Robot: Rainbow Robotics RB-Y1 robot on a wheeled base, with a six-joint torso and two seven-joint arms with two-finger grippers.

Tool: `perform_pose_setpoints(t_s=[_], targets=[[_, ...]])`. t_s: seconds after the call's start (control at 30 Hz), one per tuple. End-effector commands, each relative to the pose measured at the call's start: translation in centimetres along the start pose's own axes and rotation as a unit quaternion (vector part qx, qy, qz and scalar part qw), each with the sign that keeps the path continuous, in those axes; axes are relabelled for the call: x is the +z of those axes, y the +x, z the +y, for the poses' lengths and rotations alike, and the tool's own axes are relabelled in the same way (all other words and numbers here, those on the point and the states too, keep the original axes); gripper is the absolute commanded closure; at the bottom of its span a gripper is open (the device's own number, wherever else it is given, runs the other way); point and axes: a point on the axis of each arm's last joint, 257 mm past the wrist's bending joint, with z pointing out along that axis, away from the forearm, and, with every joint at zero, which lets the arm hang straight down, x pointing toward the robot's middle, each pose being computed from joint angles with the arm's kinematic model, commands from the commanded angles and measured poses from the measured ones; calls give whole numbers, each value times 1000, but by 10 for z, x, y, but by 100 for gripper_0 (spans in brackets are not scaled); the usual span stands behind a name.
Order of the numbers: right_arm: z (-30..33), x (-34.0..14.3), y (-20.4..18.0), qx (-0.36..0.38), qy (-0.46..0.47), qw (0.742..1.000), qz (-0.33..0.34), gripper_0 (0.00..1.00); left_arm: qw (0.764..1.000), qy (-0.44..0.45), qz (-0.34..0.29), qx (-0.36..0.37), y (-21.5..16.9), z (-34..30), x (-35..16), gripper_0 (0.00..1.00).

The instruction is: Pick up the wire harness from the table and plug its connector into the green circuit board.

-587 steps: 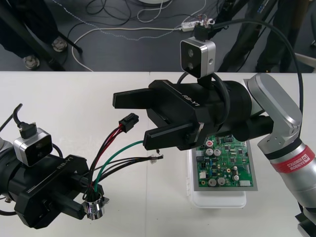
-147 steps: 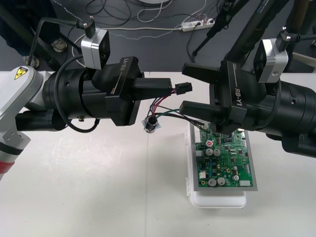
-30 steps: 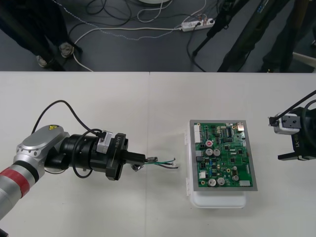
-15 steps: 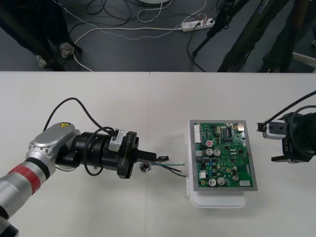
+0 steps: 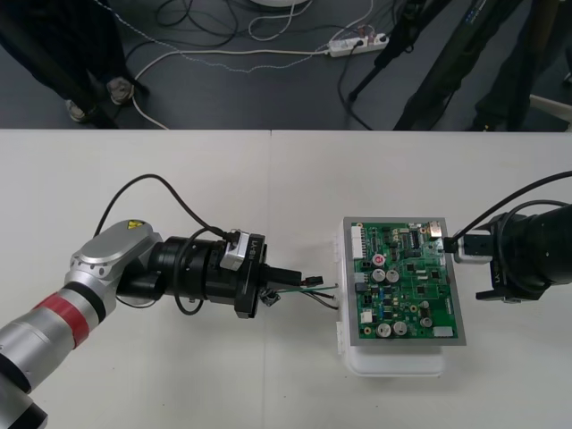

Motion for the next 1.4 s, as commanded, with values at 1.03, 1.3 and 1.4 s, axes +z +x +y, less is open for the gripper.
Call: perform_pose_setpoints(t_s=[1.03, 1.3, 1.4], targets=[[26, 20, -28, -30, -20, 999, 11, 0, 999, 36, -7, 20, -18, 4, 60, 100], [28, 19, -37, -33, -21, 999, 3, 0, 999, 37, -10, 20, -21, 5, 68, 100], [28, 20, -38, -32, -21, 999, 2, 0, 999, 36, -6, 22, -20, 6, 70, 100]])
